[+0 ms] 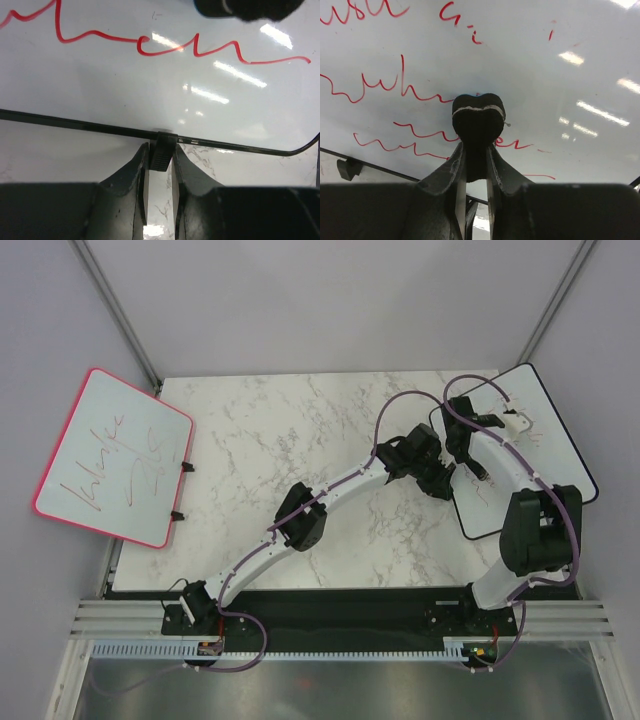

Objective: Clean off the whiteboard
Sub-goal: Erase the whiteboard at the whiteboard stand.

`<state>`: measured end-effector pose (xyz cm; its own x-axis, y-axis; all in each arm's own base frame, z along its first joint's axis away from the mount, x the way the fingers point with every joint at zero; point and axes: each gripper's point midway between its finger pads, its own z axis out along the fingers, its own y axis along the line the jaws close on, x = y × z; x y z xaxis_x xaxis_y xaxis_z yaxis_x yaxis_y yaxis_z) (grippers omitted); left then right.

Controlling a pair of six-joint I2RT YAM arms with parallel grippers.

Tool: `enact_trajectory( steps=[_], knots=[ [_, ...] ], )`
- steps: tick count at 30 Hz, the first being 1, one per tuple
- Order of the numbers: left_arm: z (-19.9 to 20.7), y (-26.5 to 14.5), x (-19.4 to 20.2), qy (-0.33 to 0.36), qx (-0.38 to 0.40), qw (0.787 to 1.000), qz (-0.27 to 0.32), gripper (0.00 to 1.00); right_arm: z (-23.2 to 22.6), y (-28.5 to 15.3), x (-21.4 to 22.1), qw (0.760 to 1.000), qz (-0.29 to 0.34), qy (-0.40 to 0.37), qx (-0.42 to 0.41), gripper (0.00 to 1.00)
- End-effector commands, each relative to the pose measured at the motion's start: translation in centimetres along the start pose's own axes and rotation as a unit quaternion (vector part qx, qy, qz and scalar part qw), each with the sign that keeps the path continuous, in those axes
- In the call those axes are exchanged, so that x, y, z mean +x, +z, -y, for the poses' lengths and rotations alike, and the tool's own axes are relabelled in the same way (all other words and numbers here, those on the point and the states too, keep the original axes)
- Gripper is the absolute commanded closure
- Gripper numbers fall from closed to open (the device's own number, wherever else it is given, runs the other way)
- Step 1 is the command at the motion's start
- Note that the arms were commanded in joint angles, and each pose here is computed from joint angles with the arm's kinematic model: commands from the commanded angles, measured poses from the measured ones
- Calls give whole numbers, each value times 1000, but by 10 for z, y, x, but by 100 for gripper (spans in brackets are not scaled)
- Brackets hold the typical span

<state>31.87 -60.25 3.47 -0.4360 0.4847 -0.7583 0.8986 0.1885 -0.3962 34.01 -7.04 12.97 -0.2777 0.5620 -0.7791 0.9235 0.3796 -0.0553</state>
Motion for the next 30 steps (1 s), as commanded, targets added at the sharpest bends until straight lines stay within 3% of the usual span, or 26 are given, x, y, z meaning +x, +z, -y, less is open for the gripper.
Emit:
enact_trajectory(
  steps=[1, 6, 18, 23, 30],
  knots=[
    [-18, 0, 9, -33, -24, 999, -6, 98, -14, 0, -26, 998, 38, 53, 0, 100],
    [-20, -1, 9, -35, -25, 999, -5, 98, 18, 8, 1, 999, 18, 18, 40, 100],
    [-20, 0, 9, -36, -27, 999, -6, 98, 95, -2, 41, 997, -26, 27, 75, 100],
    [-20, 0, 9, -36, -27, 999, -5, 98, 100, -6, 48, 996, -44, 31, 67, 100],
    [-20, 0, 9, -36, -26, 999, -5, 98, 54, 4, 58, 996, -62, 45, 42, 100]
  ],
)
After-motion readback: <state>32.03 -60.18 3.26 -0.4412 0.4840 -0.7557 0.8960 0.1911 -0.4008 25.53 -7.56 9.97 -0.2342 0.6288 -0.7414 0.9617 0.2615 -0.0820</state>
